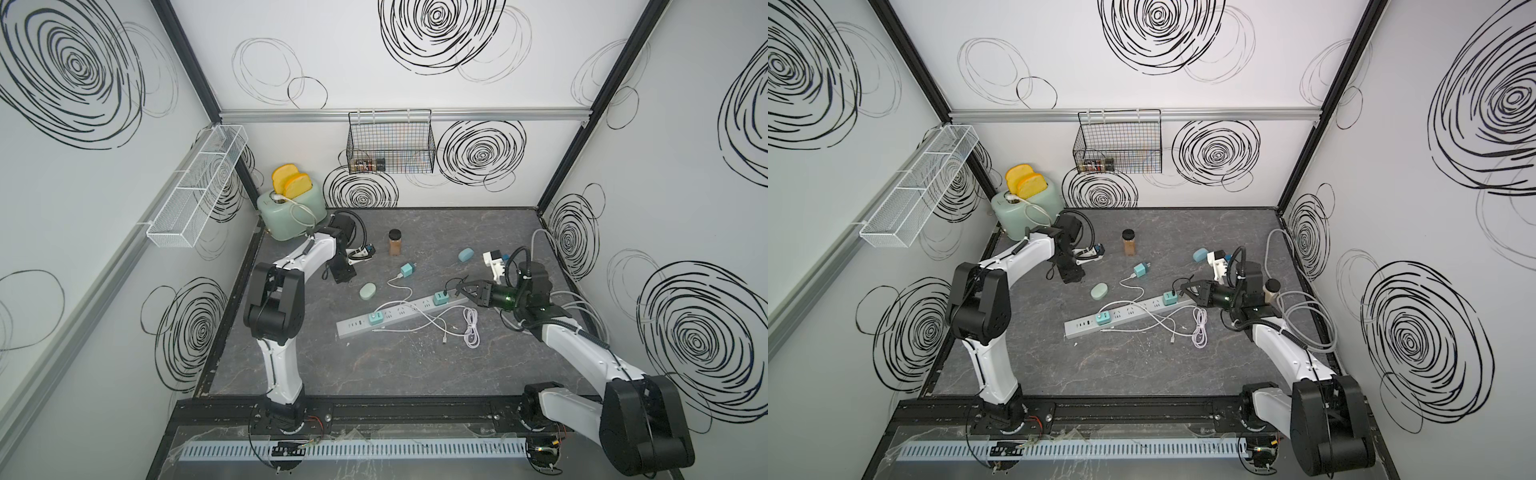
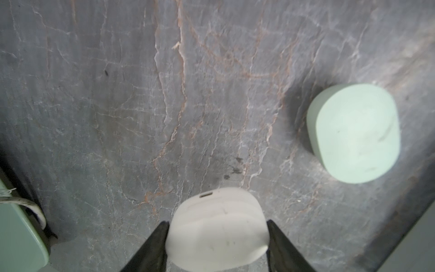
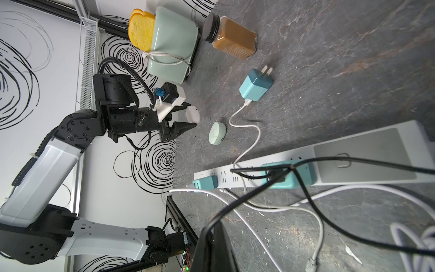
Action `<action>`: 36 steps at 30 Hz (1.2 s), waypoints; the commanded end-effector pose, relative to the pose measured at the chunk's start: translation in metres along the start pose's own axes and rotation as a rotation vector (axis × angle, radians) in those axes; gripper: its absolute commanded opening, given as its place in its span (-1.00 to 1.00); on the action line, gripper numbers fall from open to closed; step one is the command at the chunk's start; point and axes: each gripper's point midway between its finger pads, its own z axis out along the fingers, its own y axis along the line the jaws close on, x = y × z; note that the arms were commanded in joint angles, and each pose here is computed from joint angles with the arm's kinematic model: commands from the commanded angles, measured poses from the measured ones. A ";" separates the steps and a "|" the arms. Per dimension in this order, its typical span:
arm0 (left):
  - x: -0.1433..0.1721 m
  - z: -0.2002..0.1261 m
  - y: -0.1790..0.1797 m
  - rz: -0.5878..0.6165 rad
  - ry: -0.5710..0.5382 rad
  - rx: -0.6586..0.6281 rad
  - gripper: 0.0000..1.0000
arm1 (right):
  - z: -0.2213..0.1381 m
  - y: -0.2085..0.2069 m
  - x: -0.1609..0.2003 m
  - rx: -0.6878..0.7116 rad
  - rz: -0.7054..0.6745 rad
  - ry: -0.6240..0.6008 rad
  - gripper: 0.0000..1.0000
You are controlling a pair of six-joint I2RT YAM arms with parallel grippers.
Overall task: Charge the bluetooth headset
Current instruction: Place the bluetooth headset at the center of the board.
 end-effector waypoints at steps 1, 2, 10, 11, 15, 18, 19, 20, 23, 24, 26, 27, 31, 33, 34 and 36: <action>-0.006 -0.009 0.003 0.124 -0.075 -0.001 0.09 | -0.001 0.001 -0.001 -0.007 -0.018 -0.007 -1.00; -0.007 -0.006 0.002 0.129 -0.082 0.010 0.09 | -0.001 0.000 -0.001 -0.003 -0.018 -0.008 -1.00; -0.011 0.016 -0.006 0.208 -0.053 0.034 0.12 | 0.000 -0.005 -0.001 0.006 -0.007 -0.006 -1.00; -0.011 0.016 -0.008 0.217 -0.052 0.038 0.16 | 0.000 -0.005 -0.001 0.007 -0.007 -0.005 -1.00; -0.010 0.021 -0.014 0.255 -0.037 0.056 0.25 | 0.000 -0.005 -0.001 0.004 -0.005 -0.005 -1.00; -0.007 0.027 -0.019 0.292 -0.008 0.064 0.26 | 0.000 -0.004 -0.001 0.001 -0.007 -0.005 -1.00; -0.006 0.029 -0.021 0.299 -0.006 0.070 0.27 | 0.000 -0.005 -0.001 0.001 -0.006 -0.004 -1.00; -0.006 0.030 -0.022 0.301 -0.010 0.075 0.27 | 0.000 -0.004 0.000 0.000 -0.005 -0.002 -1.00; -0.008 0.033 -0.026 0.314 -0.016 0.085 0.29 | 0.000 -0.005 0.000 0.000 -0.005 -0.003 -1.00; -0.008 0.033 -0.026 0.315 -0.018 0.086 0.31 | 0.000 -0.005 0.000 0.000 -0.005 -0.003 -1.00; -0.012 0.031 -0.023 0.304 -0.038 0.075 0.43 | 0.001 -0.005 0.000 -0.001 -0.003 -0.001 -1.00; -0.016 0.028 -0.021 0.291 -0.056 0.069 0.47 | 0.000 -0.005 0.000 -0.001 -0.004 -0.002 -1.00; -0.029 0.007 -0.019 0.252 -0.154 0.079 0.63 | 0.000 -0.005 -0.001 0.001 -0.004 -0.005 -1.00; -0.033 -0.004 -0.007 0.177 -0.181 0.045 0.63 | -0.001 -0.005 -0.002 0.002 -0.005 -0.007 -1.00; -0.035 -0.011 0.002 0.106 -0.198 0.015 0.63 | -0.001 -0.005 -0.002 0.004 -0.003 -0.007 -1.00; -0.037 -0.029 0.010 -0.040 -0.243 -0.023 0.63 | -0.001 -0.006 -0.002 0.007 -0.003 -0.009 -1.00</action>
